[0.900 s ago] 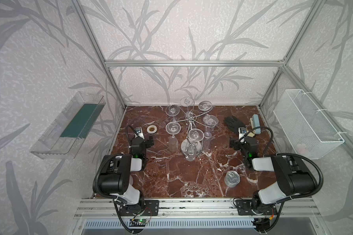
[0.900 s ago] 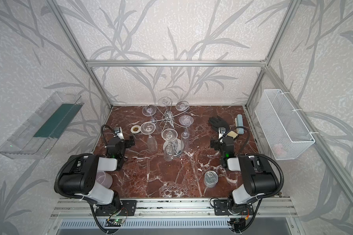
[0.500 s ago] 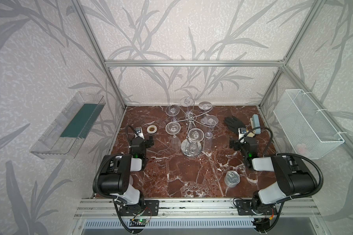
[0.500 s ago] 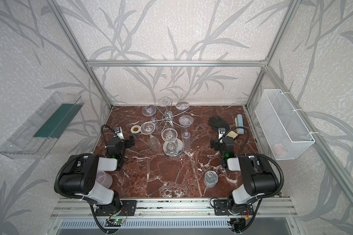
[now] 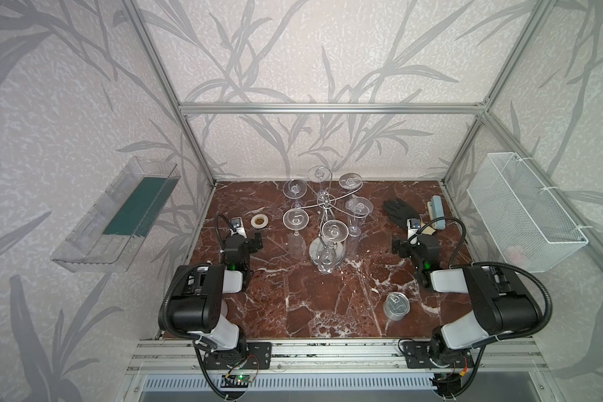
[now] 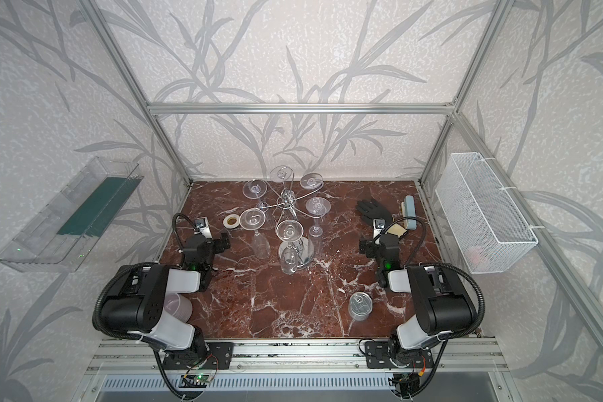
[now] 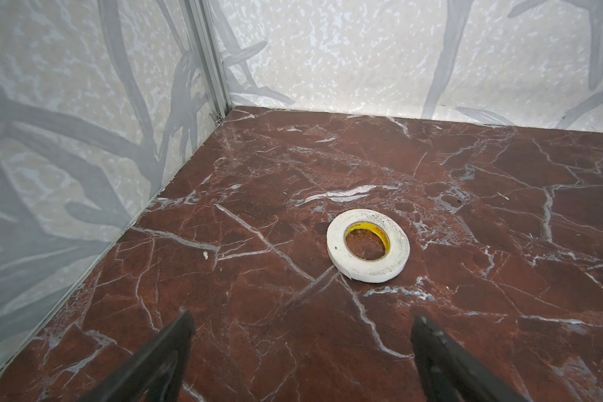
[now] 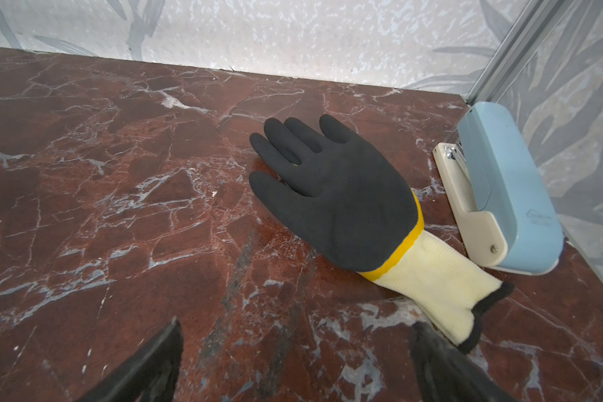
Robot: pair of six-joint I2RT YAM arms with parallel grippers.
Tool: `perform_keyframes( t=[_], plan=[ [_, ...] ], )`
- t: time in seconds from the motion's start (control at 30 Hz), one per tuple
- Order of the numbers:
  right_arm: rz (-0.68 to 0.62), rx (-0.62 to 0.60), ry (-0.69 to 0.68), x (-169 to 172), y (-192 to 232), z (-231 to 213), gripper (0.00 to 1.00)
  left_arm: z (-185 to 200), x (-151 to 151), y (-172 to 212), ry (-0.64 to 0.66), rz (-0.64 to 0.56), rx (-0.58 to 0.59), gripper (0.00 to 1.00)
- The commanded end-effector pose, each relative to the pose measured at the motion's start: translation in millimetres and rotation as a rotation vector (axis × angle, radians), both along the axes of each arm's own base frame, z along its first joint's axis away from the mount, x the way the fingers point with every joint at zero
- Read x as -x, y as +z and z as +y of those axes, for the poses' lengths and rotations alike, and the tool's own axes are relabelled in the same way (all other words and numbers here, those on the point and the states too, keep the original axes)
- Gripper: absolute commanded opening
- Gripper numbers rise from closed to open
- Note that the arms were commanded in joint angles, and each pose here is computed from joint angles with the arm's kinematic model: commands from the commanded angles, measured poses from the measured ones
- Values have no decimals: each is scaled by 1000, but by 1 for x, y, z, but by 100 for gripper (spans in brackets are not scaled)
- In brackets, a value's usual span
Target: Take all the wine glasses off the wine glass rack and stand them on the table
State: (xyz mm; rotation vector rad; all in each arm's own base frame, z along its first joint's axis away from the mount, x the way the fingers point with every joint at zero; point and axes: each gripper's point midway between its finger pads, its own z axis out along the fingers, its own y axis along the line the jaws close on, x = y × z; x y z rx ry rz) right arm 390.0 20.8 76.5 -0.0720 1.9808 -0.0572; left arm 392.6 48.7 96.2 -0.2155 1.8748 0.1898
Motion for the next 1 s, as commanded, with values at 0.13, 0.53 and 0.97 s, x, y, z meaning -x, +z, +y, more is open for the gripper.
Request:
perform_keyframes(
  t=[0.13, 0.53, 0.97],
  plan=[
    [-43, 7, 0, -6, 15, 1, 99, -3, -1, 2, -12, -9, -6, 99],
    [-42, 8, -1, -6, 14, 1, 99, -1, -1, 1, -4, -7, -4, 99],
    [19, -109, -48, 35, 116, 6, 99, -30, 16, 118, -80, 60, 215, 98]
  ],
)
